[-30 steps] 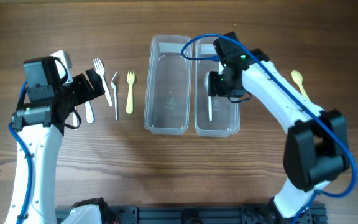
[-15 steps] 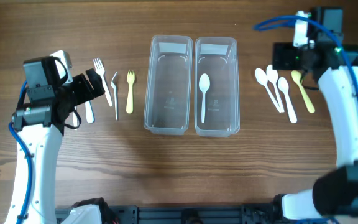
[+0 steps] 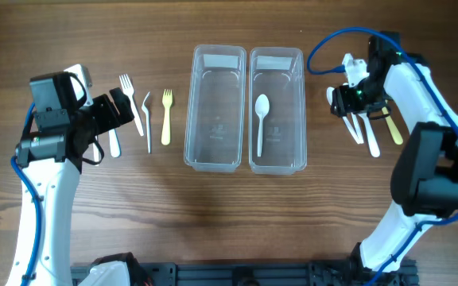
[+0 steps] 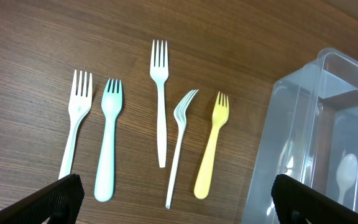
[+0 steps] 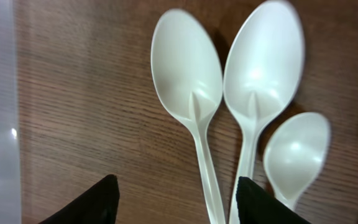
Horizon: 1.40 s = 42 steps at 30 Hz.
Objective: Pack container
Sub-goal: 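Move right gripper back and grasp another white spoon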
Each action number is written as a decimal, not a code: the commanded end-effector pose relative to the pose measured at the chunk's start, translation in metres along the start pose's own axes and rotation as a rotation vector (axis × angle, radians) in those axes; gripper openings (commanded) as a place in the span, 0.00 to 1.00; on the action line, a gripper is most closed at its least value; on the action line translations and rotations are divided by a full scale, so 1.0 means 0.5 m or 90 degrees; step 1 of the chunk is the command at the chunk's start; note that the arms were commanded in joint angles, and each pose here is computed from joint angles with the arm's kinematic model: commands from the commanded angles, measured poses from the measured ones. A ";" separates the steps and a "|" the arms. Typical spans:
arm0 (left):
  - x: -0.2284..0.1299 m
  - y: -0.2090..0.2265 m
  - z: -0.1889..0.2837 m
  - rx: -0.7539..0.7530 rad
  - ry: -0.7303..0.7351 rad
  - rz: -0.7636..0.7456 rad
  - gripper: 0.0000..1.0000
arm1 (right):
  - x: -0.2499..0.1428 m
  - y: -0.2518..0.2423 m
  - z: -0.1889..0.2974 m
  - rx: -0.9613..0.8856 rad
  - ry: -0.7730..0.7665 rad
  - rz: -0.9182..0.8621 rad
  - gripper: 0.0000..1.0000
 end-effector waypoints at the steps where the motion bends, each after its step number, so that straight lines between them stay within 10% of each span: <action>1: 0.015 -0.001 0.007 0.001 -0.015 -0.012 1.00 | -0.007 0.008 -0.029 0.023 0.021 0.011 0.57; 18: 0.015 -0.001 0.007 0.001 -0.015 -0.012 1.00 | -0.022 -0.005 -0.105 0.005 0.079 -0.060 0.36; 27: 0.015 -0.001 0.007 0.001 -0.015 -0.012 1.00 | -0.039 -0.003 -0.097 -0.013 0.112 -0.132 0.07; 42: 0.015 -0.001 0.007 0.001 -0.015 -0.012 1.00 | 0.034 0.119 0.262 0.052 -0.211 -0.168 0.04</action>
Point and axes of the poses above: each gripper's point midway between its finger pads, its own z axis back along the fingers, its own y axis along the line the jaws close on, x = y × z, the point moved 6 cm from there along z, back along the fingers, and after that the axes turned 7 degrees about z, right-handed, at the moved point
